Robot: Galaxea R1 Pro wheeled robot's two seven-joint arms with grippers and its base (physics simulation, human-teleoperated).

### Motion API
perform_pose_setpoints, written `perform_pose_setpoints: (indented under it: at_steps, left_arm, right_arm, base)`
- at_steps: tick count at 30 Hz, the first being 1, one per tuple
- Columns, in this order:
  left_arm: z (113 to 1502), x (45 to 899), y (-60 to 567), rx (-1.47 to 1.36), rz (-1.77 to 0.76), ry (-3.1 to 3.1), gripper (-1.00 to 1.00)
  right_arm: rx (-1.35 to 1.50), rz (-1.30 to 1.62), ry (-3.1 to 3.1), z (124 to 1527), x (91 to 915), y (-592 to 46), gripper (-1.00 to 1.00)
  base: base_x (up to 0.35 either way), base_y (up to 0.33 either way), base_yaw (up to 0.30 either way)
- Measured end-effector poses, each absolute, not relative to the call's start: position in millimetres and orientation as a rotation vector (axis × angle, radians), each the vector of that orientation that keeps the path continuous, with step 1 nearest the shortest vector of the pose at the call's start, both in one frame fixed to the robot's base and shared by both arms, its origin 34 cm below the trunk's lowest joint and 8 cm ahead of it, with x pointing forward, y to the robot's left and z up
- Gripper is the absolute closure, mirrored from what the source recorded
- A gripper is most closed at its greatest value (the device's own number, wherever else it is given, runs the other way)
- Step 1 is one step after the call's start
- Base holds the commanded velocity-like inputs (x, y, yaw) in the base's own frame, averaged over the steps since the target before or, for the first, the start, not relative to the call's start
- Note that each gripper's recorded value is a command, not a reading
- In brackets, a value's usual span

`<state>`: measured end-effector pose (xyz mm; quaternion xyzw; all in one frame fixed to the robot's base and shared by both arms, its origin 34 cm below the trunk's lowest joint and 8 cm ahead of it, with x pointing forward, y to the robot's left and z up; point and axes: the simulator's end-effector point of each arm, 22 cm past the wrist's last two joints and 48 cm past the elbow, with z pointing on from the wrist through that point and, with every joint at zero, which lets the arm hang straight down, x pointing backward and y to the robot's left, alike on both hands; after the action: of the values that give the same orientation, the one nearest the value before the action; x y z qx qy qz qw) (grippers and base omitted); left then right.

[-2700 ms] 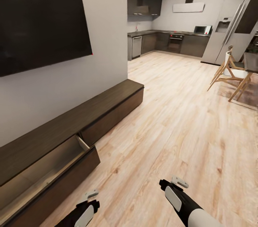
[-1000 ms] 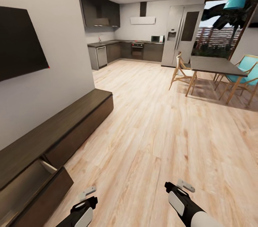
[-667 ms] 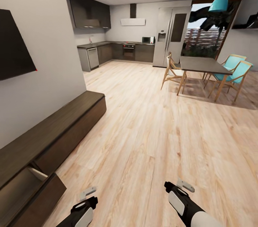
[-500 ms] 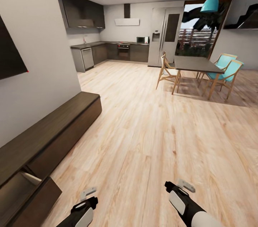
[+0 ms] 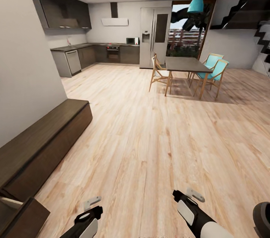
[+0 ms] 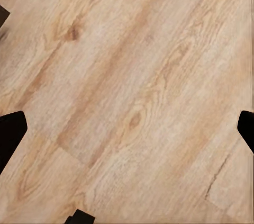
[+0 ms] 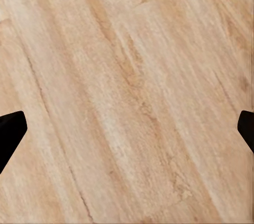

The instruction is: Place each of the two pumpkins and all three candles from the living room inside a cabinet in the living room (use any cabinet), then make sure every cabinet is closed, and position the cauldron so it is next to a table in the living room.

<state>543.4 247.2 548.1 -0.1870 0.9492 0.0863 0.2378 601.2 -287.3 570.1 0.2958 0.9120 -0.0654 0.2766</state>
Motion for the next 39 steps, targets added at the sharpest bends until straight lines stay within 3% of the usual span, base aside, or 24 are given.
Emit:
perform_pose_setpoints:
  at_steps: [29, 39]
  left_arm:
    - [535, 534, 244, -0.498, 0.246, 2.621, -1.00]
    - [529, 529, 246, -0.498, 0.254, 2.635, -1.00]
  right_arm:
    - [0.807, -0.226, 2.466, 550, 583, -294, -1.00]
    - [0.808, -0.237, 2.465, 545, 580, -296, -1.00]
  base:
    - [0.002, 0.000, -0.185]
    - [0.257, 0.000, -0.084]
